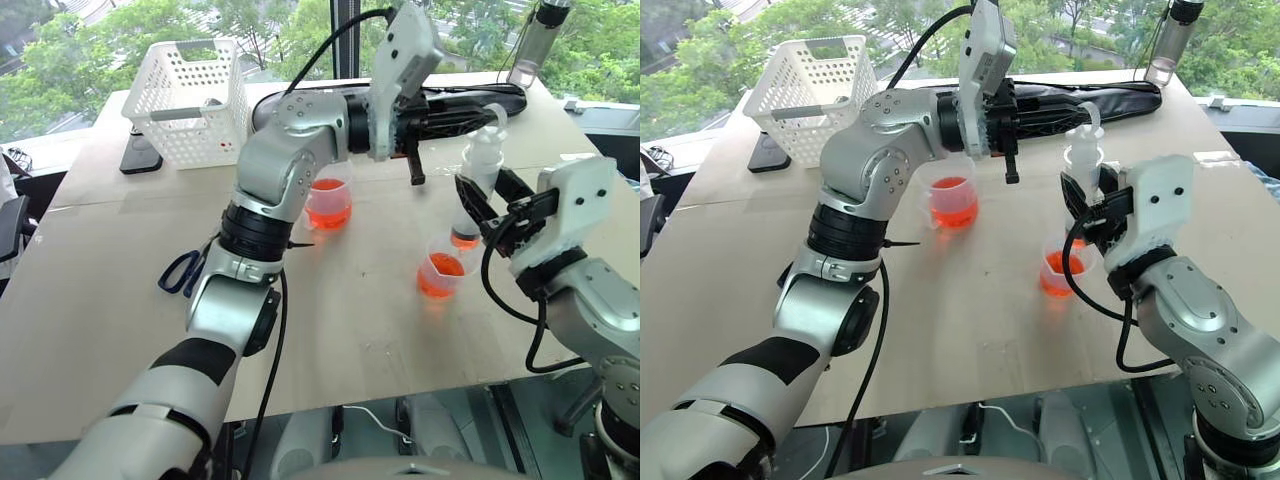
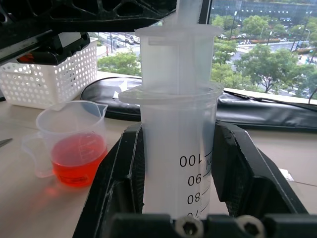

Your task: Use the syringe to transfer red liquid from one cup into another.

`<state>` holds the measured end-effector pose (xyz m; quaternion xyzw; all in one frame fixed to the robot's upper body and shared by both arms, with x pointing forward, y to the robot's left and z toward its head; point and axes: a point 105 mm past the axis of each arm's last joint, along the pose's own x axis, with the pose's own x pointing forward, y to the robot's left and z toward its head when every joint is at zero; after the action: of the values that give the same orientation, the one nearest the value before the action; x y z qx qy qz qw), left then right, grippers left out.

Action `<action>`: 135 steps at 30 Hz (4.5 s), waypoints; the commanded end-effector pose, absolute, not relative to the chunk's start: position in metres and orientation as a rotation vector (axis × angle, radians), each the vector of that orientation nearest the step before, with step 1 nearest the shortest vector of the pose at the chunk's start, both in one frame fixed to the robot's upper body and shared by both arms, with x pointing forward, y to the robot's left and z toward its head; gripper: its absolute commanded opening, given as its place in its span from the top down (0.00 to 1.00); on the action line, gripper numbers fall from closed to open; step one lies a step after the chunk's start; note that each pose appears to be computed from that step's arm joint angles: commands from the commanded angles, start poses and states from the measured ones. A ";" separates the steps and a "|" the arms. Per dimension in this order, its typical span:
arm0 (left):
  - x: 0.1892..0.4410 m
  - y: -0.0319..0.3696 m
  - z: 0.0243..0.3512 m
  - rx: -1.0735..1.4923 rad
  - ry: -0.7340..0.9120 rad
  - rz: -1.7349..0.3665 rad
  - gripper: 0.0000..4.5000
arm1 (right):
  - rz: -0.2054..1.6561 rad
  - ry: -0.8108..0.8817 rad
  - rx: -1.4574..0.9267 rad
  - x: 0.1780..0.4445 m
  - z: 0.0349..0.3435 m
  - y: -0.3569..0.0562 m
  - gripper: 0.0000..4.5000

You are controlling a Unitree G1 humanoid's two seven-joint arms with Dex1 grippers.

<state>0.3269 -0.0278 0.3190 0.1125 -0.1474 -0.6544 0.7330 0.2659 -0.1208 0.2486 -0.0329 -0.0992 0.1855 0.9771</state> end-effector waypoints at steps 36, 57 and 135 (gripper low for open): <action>0.298 -0.032 0.258 0.388 -0.236 -1.594 1.00 | 0.425 -0.308 -0.030 0.253 0.269 -0.122 0.68; 0.311 -0.006 0.312 0.026 -0.280 -1.544 0.44 | 0.391 -0.313 -0.060 0.248 0.269 -0.137 0.68; 0.282 0.161 0.208 -0.336 0.507 -0.937 0.68 | 1.045 -0.050 -0.252 0.168 0.242 -0.151 0.00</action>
<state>0.2822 0.1577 0.2056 -0.1783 0.2427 -0.4587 0.8360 0.1735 -0.1501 0.2364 -0.0878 -0.0063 0.4881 0.8684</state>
